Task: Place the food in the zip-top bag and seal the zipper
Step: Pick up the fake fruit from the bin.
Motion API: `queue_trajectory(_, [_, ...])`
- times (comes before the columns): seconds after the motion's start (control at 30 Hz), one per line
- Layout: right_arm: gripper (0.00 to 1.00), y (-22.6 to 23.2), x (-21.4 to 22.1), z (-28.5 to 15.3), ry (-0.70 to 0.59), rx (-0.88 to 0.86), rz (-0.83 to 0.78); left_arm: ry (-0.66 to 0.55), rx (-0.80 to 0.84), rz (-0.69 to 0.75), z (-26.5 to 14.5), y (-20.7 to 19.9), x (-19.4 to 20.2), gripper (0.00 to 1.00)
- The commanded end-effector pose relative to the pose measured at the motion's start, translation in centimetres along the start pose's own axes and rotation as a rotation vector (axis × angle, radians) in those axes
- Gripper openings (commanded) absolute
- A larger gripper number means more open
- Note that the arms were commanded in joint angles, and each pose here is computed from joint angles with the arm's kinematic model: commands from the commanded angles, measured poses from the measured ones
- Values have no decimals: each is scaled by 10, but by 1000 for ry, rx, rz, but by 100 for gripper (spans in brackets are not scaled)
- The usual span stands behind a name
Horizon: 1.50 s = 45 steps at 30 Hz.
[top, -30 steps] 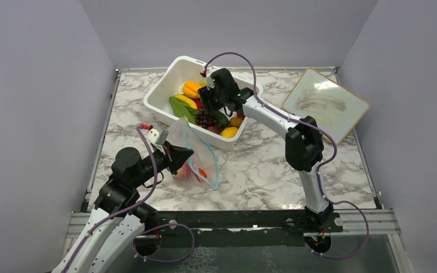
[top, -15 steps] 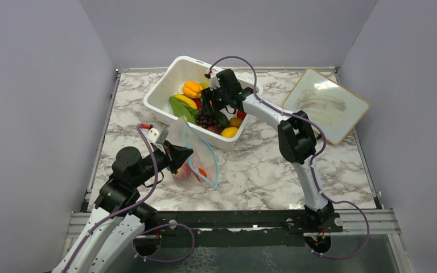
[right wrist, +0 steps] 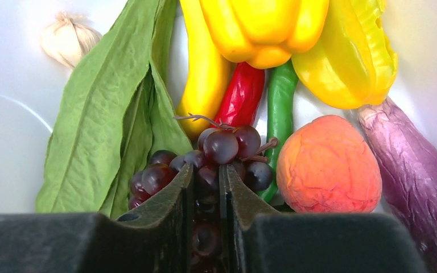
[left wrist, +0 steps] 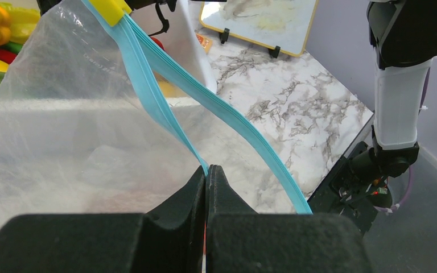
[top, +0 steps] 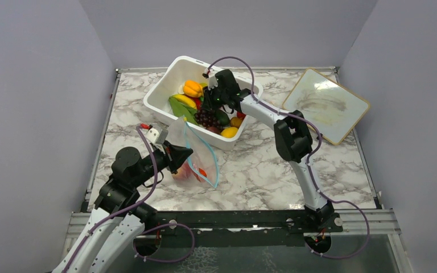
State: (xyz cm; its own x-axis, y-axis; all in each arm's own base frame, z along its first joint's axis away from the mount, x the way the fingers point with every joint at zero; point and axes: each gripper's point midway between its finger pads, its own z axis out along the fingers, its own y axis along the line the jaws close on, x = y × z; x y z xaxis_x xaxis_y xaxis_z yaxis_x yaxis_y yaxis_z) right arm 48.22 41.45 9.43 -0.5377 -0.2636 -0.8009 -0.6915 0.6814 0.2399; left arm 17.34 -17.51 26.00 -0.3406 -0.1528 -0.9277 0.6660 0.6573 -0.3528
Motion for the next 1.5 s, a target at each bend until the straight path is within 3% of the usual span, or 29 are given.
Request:
queue_trajectory(0.0, [16, 4, 0, -5, -7, -2, -28, -22, 2, 21, -1, 1, -4, 0])
queue_trajectory(0.27, [6, 9, -8, -15, -26, -9, -36, -23, 3, 19, -1, 0, -4, 0])
queue_trajectory(0.97, [1, 24, -42, -59, -81, -8, -42, -14, 4, 16, 0, 1, -2, 0])
queue_trajectory(1.47, [1, 38, -81, -124, -211, 24, -71, -9, 4, 13, 1, 1, -1, 0])
